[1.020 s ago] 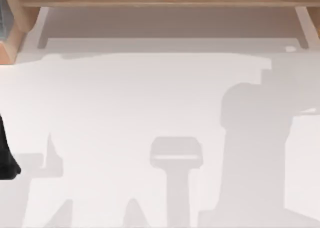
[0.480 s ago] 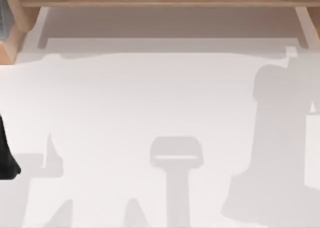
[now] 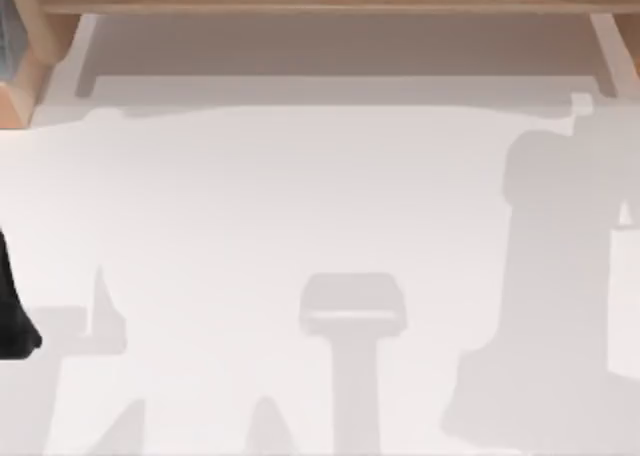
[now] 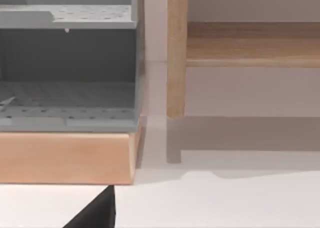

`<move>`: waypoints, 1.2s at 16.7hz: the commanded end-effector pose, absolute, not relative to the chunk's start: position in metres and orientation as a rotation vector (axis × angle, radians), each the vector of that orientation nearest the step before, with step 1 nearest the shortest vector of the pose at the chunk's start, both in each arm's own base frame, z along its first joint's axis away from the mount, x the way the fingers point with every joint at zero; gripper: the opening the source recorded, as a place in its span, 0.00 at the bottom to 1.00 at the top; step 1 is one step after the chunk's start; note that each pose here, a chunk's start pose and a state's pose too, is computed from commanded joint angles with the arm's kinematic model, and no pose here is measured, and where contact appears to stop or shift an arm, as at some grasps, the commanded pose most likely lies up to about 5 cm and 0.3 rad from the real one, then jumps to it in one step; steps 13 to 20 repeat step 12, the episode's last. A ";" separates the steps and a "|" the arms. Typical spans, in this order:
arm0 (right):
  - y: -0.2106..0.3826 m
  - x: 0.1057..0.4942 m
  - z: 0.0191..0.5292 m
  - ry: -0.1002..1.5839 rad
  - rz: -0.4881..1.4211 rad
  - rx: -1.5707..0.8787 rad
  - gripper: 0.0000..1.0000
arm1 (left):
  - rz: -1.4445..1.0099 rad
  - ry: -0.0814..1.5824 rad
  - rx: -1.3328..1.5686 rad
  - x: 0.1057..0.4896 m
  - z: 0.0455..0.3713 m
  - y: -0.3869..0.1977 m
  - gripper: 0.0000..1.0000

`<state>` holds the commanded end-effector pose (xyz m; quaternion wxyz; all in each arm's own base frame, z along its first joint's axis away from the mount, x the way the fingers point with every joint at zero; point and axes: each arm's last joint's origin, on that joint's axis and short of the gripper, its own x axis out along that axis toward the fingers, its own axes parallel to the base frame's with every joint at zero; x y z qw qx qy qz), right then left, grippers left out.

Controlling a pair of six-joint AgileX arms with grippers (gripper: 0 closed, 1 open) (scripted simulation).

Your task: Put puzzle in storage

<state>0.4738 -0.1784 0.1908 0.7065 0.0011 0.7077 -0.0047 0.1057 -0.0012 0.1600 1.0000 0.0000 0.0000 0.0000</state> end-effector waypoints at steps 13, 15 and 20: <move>-0.178 0.474 0.191 1.573 -0.011 0.003 1.00 | 0.000 0.000 0.000 0.106 0.160 -0.001 1.00; -0.178 0.474 0.191 1.573 -0.011 0.003 1.00 | 0.000 0.000 0.000 0.106 0.160 -0.001 1.00; -0.178 0.474 0.191 1.573 -0.011 0.003 1.00 | 0.000 0.000 0.000 0.106 0.160 -0.001 1.00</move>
